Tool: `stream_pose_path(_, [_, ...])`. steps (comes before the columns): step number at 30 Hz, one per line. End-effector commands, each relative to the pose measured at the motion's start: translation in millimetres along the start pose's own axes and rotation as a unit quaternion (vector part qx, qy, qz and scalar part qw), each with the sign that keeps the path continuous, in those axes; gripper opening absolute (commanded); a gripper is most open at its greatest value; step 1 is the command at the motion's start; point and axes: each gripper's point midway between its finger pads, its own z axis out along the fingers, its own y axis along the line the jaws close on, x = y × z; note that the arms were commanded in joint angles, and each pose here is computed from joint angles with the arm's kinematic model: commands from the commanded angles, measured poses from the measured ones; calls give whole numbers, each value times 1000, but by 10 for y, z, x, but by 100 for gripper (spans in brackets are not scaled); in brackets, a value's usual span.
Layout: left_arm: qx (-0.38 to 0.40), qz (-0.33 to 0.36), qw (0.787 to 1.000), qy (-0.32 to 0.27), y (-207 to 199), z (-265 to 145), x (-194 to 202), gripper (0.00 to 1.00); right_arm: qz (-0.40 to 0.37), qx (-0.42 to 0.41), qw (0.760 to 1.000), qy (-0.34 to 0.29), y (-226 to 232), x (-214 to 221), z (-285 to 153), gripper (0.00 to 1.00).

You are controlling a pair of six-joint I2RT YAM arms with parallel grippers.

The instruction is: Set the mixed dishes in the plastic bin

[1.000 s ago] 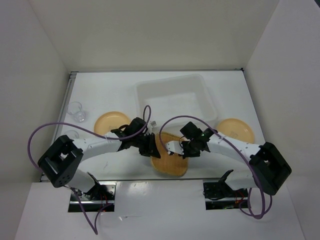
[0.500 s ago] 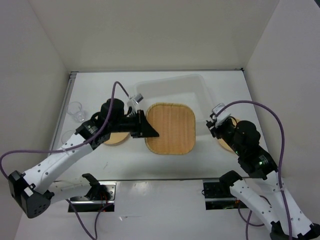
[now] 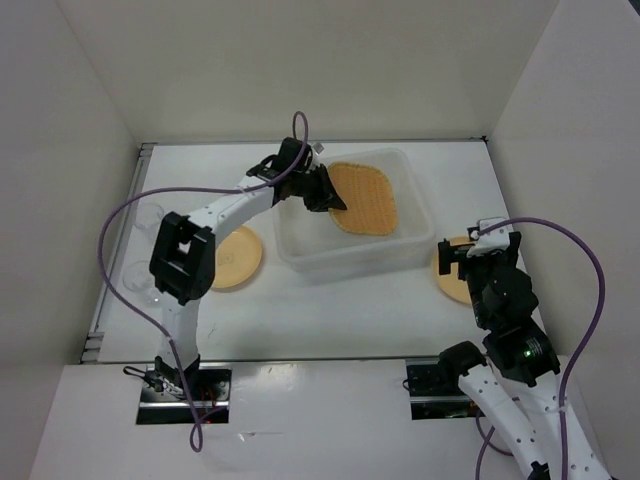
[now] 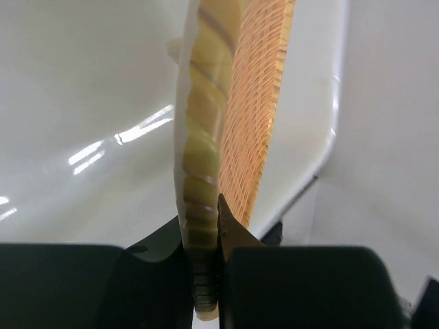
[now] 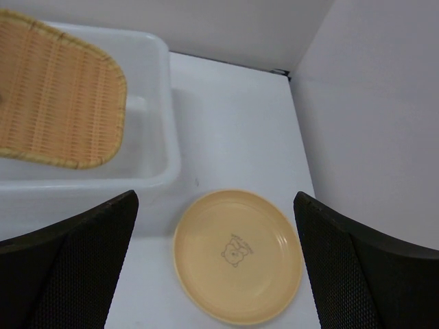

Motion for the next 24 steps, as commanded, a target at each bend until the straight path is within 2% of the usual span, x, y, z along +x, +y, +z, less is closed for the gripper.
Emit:
stream_pose_path(1, [37, 39, 998, -34, -347, 28, -312, 0, 29, 68, 997, -9, -218, -17, 39, 98])
stream_pose_path(4, [31, 26, 999, -33, -288, 226, -476, 0, 34, 63, 997, -21, -217, -58, 1, 98])
stream_pose_path(5, [39, 32, 998, -40, -416, 204, -577, 0, 34, 63, 997, -21, -217, -58, 1, 98])
stream_pose_path(7, [19, 18, 999, -22, -259, 396, -574, 0, 35, 64, 997, -25, -226, -71, -16, 98])
stream_pose_path(11, [19, 5, 1000, -17, -237, 606, -611, 0, 35, 59, 997, -26, -208, -52, -19, 98])
stream_pose_path(18, [-32, -4, 999, 1, -17, 842, -467, 0, 33, 60, 997, -30, -221, -65, -36, 98])
stream_pose_path(24, [-33, -32, 999, -5, 5, 908, -336, 0, 34, 61, 997, -34, -222, -62, -39, 98])
